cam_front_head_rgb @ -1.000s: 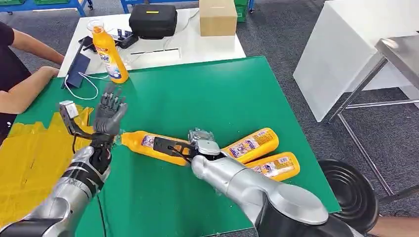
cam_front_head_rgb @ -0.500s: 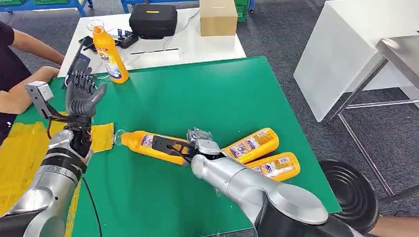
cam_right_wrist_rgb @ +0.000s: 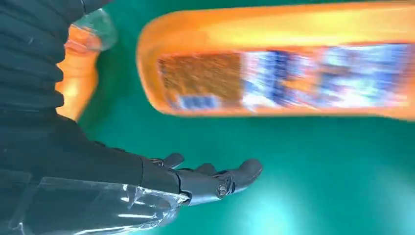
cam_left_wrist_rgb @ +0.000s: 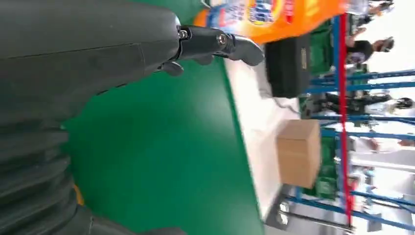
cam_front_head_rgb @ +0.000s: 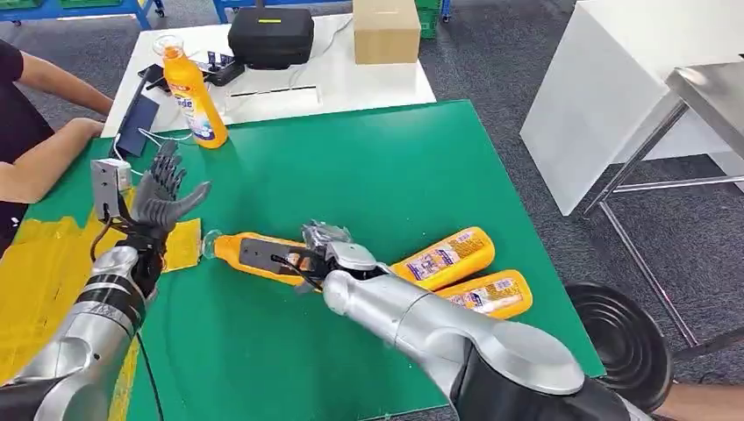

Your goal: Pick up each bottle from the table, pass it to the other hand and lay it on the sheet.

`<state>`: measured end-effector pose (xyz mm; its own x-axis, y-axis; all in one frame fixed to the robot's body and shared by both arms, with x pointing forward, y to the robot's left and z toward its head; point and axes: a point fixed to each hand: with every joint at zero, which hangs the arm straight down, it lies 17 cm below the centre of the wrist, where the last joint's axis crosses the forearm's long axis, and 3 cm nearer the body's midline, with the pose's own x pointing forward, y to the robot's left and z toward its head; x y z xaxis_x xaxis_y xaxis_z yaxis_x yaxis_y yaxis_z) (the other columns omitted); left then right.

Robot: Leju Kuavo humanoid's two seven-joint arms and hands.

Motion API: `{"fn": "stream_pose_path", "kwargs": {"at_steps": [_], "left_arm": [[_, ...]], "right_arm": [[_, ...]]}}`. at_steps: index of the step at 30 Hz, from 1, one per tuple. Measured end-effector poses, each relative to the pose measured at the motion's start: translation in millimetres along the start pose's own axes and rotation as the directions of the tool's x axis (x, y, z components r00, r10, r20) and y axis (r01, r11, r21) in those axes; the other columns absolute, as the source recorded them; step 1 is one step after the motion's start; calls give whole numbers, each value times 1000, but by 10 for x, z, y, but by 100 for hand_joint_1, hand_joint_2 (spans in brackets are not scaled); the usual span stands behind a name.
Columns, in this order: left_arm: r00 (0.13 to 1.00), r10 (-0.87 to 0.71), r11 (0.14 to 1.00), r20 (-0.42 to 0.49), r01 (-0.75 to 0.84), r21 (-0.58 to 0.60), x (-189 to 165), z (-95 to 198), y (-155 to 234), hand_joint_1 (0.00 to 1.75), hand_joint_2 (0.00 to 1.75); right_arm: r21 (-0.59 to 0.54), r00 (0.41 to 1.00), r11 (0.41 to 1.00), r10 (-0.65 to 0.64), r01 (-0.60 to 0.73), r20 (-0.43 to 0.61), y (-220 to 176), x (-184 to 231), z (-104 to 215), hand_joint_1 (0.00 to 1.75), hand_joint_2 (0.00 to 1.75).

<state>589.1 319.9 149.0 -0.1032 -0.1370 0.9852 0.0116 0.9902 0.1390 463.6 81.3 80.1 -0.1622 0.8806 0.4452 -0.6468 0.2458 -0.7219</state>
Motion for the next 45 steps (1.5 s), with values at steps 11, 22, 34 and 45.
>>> {"fn": "stream_pose_path", "kwargs": {"at_steps": [11,22,34,45], "left_arm": [[996,-24,998,-81,29,59,-529,375,483,0,175],[988,22,999,-156,-14,50,-988,833,691,0,175],[961,133,981,-243,-162,-103,-1423,1344,-133,0,175],[949,192,953,-250,-241,-182,-1375,1435,-611,0,175]], "right_arm": [[-109,967,994,34,-6,253,-615,977,287,0,175],[-137,911,990,85,-31,403,-687,1535,584,0,175],[-138,894,989,104,-47,435,-634,1662,672,0,175],[-140,894,989,112,-56,434,-617,1656,669,0,175]]}}
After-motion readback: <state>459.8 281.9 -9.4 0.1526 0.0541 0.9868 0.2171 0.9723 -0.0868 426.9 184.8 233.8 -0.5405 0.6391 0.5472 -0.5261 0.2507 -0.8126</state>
